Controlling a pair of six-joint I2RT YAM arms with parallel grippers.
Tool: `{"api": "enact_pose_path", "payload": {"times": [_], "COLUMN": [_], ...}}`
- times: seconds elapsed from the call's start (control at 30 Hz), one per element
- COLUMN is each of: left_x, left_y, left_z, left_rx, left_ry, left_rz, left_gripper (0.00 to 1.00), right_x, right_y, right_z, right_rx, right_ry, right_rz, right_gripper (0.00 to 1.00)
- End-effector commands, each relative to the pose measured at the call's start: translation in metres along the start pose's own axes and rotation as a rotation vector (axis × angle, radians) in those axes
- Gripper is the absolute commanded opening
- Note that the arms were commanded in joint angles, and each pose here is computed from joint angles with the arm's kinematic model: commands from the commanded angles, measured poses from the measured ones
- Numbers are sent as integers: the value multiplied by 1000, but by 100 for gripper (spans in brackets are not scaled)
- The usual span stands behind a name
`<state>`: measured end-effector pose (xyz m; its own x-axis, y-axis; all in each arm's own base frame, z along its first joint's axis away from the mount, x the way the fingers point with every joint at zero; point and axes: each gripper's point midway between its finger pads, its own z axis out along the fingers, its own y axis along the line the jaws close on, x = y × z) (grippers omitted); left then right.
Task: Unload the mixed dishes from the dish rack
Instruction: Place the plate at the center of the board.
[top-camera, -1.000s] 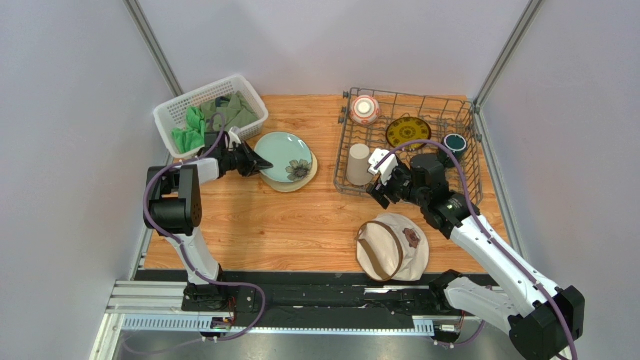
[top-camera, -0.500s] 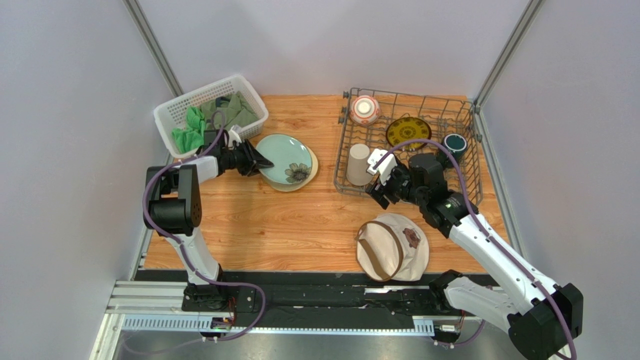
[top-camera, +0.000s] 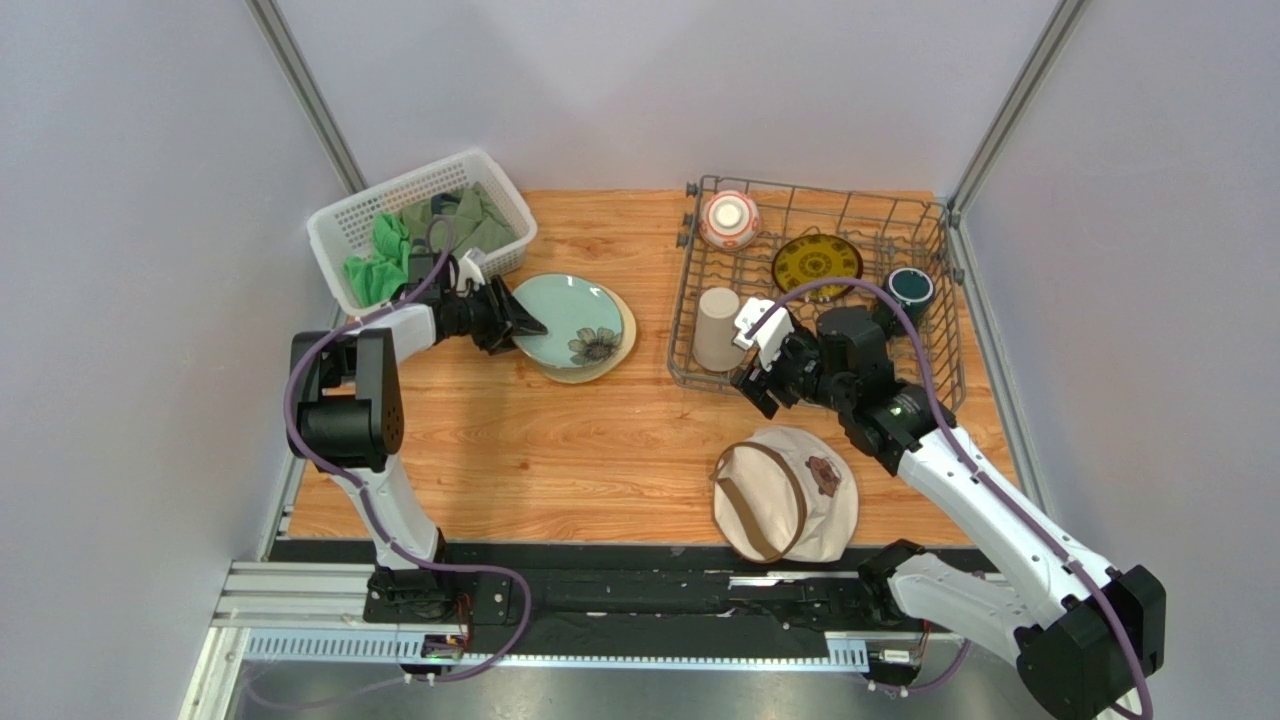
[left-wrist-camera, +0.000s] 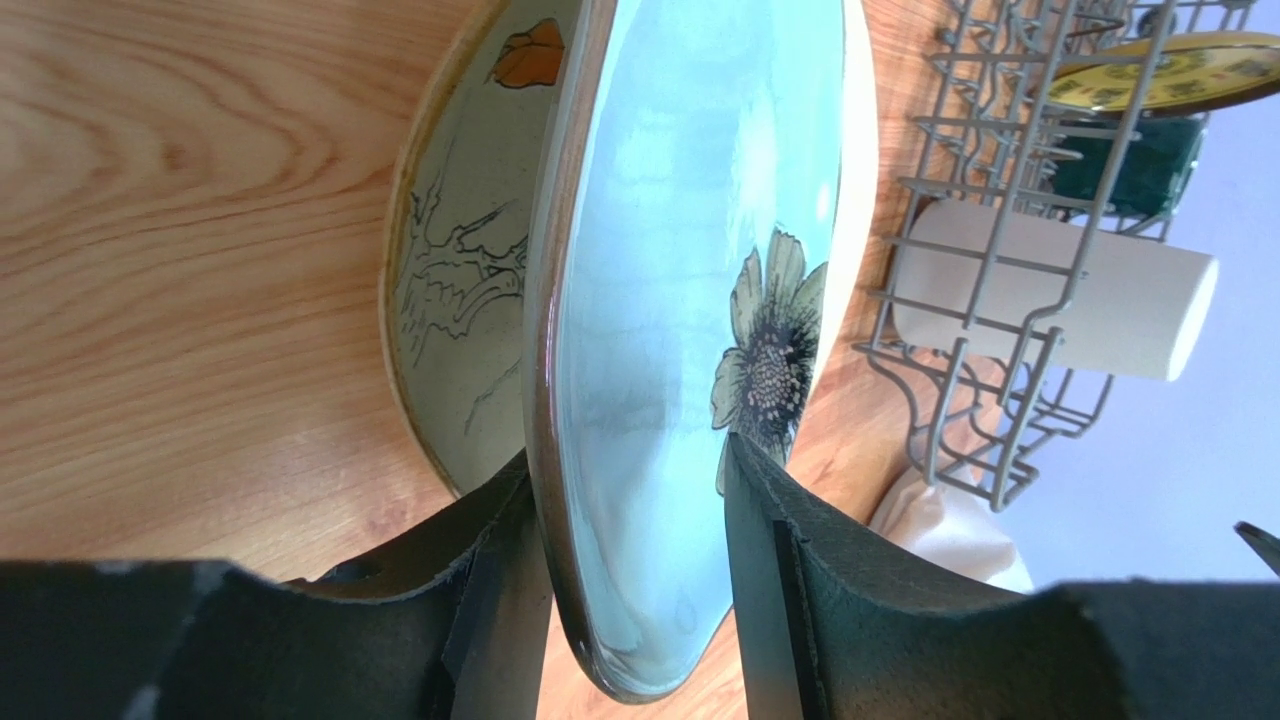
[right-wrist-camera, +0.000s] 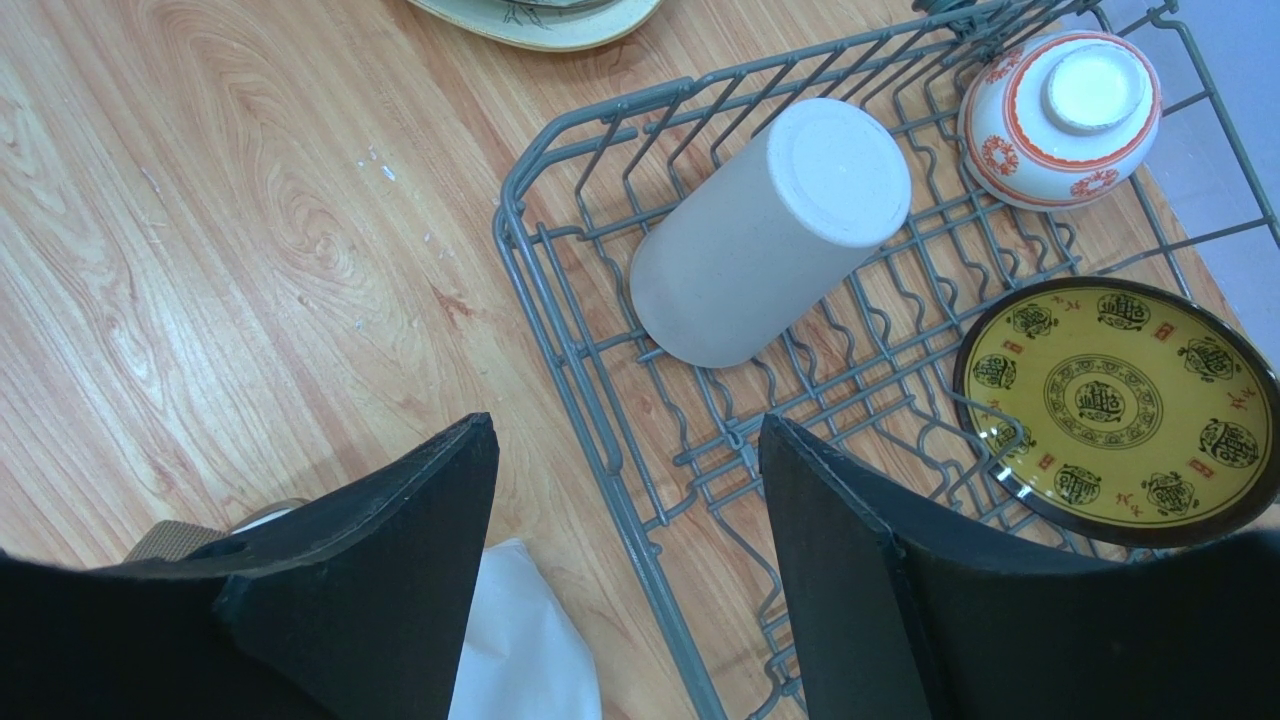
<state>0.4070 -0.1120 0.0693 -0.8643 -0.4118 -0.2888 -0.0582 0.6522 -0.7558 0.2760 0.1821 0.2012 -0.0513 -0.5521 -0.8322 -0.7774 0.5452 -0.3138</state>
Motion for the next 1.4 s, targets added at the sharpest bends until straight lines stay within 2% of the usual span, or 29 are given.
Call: {"api": "enact_pose_path", "payload": {"times": [0.0, 0.6, 1.37], "left_x": [-22, -31, -27], "left_y": [-17, 1, -16], "left_z": [-18, -31, -28], "left_rx": [-22, -185, -261], "left_ry": [-61, -76, -66], "left_rz": [102, 140, 265], "left_gripper": [52, 53, 53], "right_x": [-6, -3, 2], "right_y": [-1, 1, 4], "right_z": [0, 1, 3], "right_rx": [-5, -18, -33], "right_ry": [-22, -13, 0], "right_rz": [-16, -21, -23], "right_gripper": [70, 70, 70]}}
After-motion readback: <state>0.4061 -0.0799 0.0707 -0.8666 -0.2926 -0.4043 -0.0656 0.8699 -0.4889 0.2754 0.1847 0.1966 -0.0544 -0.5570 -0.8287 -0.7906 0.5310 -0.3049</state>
